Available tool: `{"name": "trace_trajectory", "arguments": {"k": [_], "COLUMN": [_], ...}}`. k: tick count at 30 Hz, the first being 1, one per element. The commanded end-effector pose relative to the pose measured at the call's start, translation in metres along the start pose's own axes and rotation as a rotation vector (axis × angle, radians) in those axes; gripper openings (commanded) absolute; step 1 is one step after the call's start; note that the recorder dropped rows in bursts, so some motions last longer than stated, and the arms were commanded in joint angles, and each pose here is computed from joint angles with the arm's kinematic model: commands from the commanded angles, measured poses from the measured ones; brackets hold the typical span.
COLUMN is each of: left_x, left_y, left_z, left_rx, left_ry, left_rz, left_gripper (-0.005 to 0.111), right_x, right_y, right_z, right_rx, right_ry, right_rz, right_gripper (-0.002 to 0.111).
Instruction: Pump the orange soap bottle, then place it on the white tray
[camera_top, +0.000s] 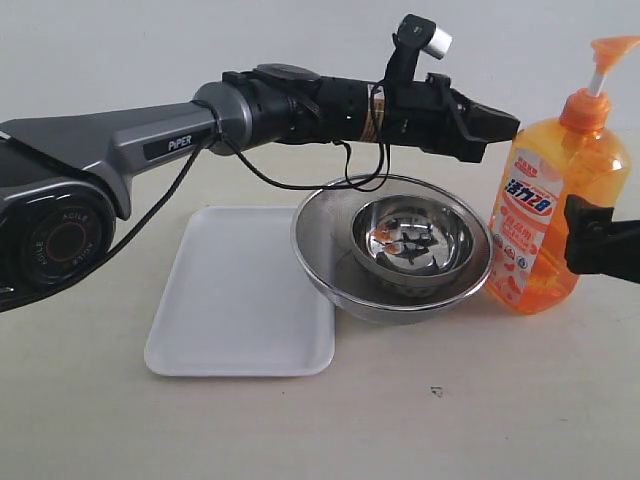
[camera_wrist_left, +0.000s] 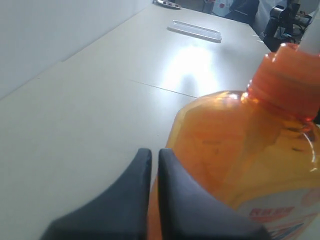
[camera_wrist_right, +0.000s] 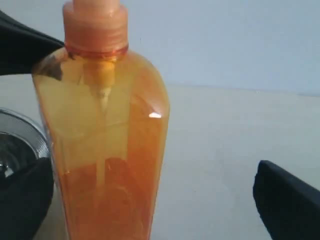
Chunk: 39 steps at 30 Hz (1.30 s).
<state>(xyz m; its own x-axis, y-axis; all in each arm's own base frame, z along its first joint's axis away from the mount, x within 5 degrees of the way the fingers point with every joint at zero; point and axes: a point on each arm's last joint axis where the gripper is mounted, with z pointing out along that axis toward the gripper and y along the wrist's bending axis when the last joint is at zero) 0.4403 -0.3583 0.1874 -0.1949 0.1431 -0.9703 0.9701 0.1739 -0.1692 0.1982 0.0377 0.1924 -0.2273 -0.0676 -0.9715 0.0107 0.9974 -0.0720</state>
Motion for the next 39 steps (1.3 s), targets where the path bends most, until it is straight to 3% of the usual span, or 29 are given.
{"name": "trace_trajectory", "arguments": {"k": [1,13,21,39], "left_x": [-0.005,-0.005,-0.005,-0.004], "left_y": [-0.006,-0.004,-0.012,-0.013], "left_z": [0.002,0.002,0.005,0.005], "left_rx": [0.03,0.012,0.065,0.074], "left_ry": [-0.017,-0.016,-0.014,-0.01], "left_rz": [0.001,0.001,0.005,0.0], "left_gripper": [0.005,0.005,0.005,0.005], "right_x": [-0.011,0.002,-0.003,-0.012], "right_y": [0.002,0.016,0.028,0.026], "right_z": [0.007,0.055,0.084,0.087], "right_rx": [0.01,0.048,0.043,0.081], "right_ry": [-0.027,0.07,0.07,-0.016], "right_rz": [-0.022,-0.084,-0.107,-0.081], "right_gripper": [0.105,0.105,0.105,0.105]}}
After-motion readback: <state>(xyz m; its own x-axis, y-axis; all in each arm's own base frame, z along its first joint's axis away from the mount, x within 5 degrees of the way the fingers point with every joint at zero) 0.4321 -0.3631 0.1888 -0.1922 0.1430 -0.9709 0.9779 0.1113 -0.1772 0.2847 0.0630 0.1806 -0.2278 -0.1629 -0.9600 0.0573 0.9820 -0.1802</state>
